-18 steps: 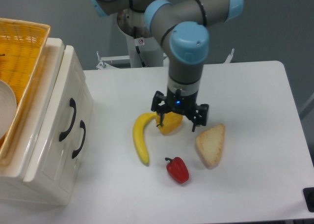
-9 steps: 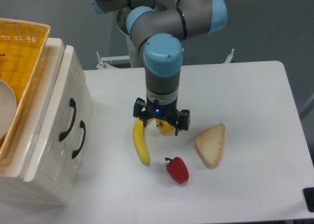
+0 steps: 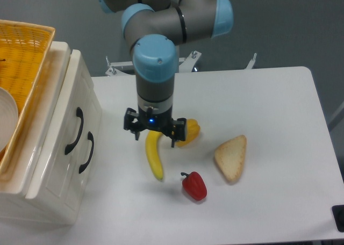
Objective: Slide the top white drawer open
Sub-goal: 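Carry the gripper over the banana to the upper drawer's black handle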
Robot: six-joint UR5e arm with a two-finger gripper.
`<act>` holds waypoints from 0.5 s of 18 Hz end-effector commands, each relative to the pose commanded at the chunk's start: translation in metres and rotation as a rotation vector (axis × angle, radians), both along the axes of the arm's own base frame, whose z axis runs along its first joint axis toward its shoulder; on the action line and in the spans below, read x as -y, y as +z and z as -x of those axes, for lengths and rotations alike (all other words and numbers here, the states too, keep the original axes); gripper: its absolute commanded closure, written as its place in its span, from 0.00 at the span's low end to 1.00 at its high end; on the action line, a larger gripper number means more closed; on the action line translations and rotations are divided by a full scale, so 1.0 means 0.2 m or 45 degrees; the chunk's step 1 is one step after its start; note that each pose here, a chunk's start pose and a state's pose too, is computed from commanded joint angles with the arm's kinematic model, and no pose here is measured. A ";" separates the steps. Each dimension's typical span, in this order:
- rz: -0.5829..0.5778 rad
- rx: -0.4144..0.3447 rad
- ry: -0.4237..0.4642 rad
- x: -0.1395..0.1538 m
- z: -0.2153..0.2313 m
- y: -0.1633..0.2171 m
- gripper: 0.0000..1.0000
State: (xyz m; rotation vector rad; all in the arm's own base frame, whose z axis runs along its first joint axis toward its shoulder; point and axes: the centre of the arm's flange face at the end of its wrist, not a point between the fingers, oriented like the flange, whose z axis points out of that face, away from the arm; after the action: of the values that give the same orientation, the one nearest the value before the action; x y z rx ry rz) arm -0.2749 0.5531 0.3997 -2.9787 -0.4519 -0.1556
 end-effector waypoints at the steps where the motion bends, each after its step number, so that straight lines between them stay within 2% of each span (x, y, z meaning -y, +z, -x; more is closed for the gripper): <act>1: 0.012 0.034 0.005 -0.01 -0.05 -0.01 0.00; 5: -0.005 0.126 -0.002 -0.06 -0.17 -0.01 0.00; 9: -0.015 0.161 0.012 -0.09 -0.23 -0.02 0.00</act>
State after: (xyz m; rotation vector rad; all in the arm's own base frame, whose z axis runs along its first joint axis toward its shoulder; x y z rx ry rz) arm -0.2287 0.5717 0.3961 -2.9658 -0.4775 -0.3459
